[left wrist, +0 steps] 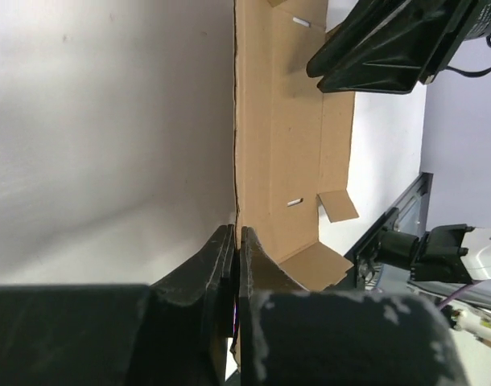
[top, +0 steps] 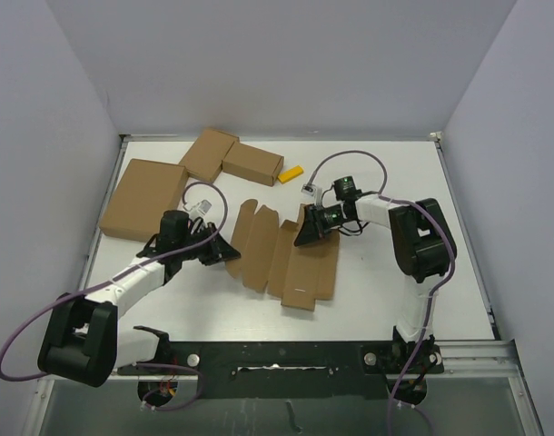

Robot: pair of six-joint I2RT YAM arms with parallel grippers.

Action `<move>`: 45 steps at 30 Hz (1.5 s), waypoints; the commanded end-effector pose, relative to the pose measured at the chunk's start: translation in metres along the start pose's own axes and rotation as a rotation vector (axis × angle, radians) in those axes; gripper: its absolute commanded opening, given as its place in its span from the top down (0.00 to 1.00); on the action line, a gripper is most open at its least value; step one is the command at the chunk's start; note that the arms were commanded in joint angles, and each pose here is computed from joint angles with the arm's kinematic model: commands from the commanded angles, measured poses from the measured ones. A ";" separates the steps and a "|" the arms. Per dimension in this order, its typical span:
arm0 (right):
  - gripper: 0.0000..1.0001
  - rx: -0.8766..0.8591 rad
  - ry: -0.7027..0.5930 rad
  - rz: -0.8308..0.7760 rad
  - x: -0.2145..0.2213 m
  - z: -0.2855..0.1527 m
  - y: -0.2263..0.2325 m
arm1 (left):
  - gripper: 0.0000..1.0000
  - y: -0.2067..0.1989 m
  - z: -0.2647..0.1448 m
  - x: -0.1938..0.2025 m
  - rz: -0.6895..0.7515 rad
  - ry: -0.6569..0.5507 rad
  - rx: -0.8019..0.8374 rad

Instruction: Fold the paper box

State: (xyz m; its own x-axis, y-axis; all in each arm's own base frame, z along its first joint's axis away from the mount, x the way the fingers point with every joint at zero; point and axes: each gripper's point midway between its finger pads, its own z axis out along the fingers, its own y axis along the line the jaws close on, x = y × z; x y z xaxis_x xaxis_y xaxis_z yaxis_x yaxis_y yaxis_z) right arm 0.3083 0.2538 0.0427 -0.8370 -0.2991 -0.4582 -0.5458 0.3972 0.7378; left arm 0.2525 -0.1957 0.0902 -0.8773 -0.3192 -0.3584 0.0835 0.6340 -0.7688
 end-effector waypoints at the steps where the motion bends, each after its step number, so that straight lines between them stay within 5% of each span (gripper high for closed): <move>1: 0.71 -0.111 -0.075 -0.238 -0.041 -0.031 0.043 | 1.00 -0.034 -0.006 -0.038 0.209 -0.054 0.060; 8: 0.38 -0.021 -0.240 -0.580 -0.074 -0.112 0.071 | 1.00 -0.108 -0.033 -0.058 0.677 -0.010 0.279; 15: 0.11 0.082 -0.378 -0.926 -0.075 -0.150 0.098 | 1.00 -0.147 -0.037 -0.046 0.845 0.102 0.402; 28: 0.09 0.097 -0.401 -0.965 -0.076 -0.170 0.104 | 1.00 -0.175 -0.030 -0.020 0.985 0.216 0.475; 33: 0.24 0.038 -0.384 -1.033 -0.070 -0.165 0.120 | 1.00 -0.180 -0.030 -0.021 1.014 0.230 0.487; 40: 0.75 -0.013 -0.370 -1.101 -0.061 -0.162 0.135 | 1.00 -0.177 -0.027 -0.022 1.037 0.232 0.483; 45: 1.00 -0.048 -0.366 -1.108 -0.057 -0.162 0.141 | 1.00 -0.175 -0.028 -0.024 1.068 0.184 0.486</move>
State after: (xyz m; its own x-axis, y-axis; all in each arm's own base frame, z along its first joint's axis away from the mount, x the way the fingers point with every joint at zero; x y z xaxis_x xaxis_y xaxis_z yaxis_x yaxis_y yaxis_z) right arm 0.2931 0.1822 0.2278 0.0438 -0.2414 -0.9694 -0.9925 0.1000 -0.0698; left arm 0.2428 -0.2761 0.2343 -0.3952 0.3746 -0.8387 0.9172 0.2112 -0.3378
